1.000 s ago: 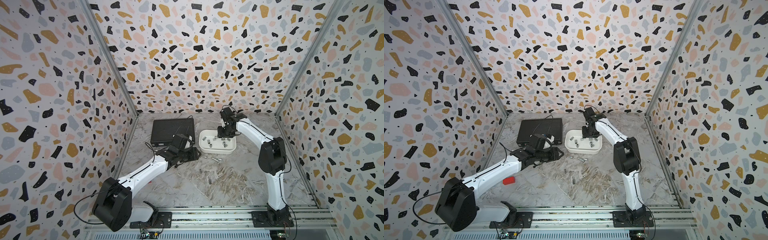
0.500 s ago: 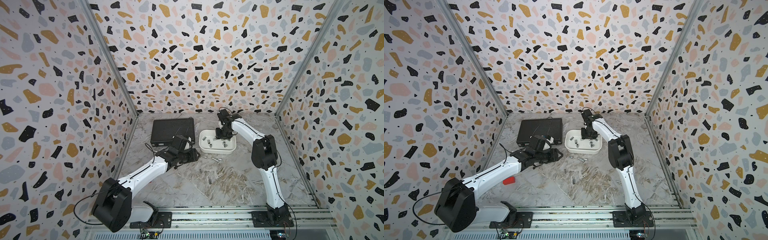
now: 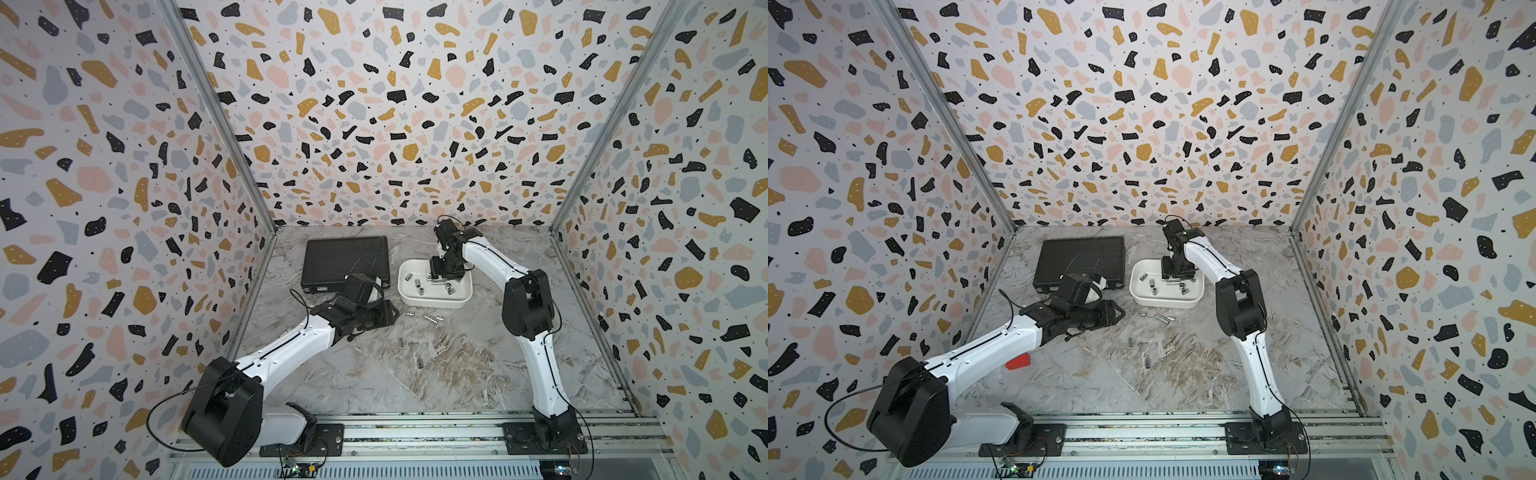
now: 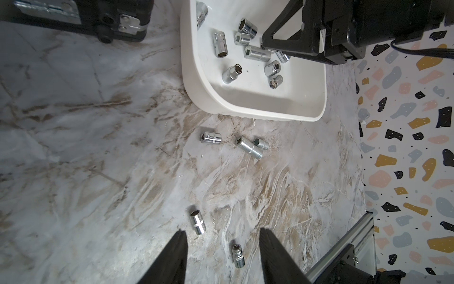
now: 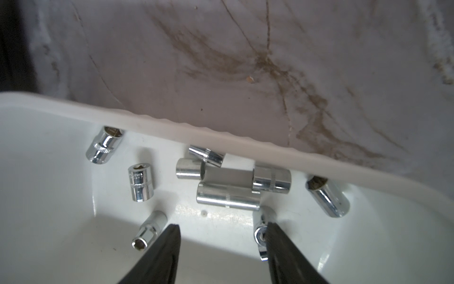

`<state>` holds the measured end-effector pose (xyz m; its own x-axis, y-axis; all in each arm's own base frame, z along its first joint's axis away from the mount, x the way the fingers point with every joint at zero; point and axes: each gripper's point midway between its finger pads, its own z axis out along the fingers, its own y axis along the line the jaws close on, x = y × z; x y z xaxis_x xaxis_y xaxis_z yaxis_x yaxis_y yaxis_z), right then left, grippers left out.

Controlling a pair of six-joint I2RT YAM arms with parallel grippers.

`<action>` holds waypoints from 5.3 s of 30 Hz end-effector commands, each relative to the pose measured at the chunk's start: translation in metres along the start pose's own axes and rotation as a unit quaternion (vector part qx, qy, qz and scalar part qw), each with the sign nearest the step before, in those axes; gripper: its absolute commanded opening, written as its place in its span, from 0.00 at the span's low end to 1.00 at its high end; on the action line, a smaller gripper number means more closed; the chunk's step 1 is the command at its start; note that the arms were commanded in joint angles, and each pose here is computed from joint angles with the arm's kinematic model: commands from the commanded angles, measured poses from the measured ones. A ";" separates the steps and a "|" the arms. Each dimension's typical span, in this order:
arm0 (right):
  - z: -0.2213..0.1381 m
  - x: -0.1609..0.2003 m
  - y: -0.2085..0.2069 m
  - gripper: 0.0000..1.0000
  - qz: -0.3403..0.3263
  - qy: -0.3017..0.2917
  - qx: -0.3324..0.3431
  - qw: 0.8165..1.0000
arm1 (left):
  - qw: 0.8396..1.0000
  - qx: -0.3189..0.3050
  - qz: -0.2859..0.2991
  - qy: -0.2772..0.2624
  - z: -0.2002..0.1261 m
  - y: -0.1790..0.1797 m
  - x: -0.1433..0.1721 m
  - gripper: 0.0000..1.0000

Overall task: Put the socket on the desktop into the storage box
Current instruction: Place the socket head in the storage box, then pick up the socket head at the center of the board, then place the socket head in the storage box.

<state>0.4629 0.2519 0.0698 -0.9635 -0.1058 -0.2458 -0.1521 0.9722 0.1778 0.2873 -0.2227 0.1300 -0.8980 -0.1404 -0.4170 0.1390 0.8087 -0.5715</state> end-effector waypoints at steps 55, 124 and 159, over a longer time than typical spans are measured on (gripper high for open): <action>-0.131 0.214 0.016 0.52 -0.092 -0.060 -0.196 0.974 | 0.988 -0.141 -0.018 0.057 0.014 0.028 0.041 0.50; -0.122 0.244 0.005 0.51 -0.062 -0.065 -0.201 0.975 | 0.968 -0.209 0.033 0.133 0.071 0.011 0.054 0.00; -0.146 0.183 -0.007 0.52 -0.011 -0.108 -0.176 0.978 | 0.983 -0.148 0.084 0.073 0.104 -0.061 -0.076 0.00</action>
<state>0.2496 0.1960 0.1505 -0.9026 -0.0523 -0.4272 -0.2763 0.8314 0.4820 0.3805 -0.3193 0.1179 -0.9316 0.0609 -0.3584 0.1627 0.9515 -0.2612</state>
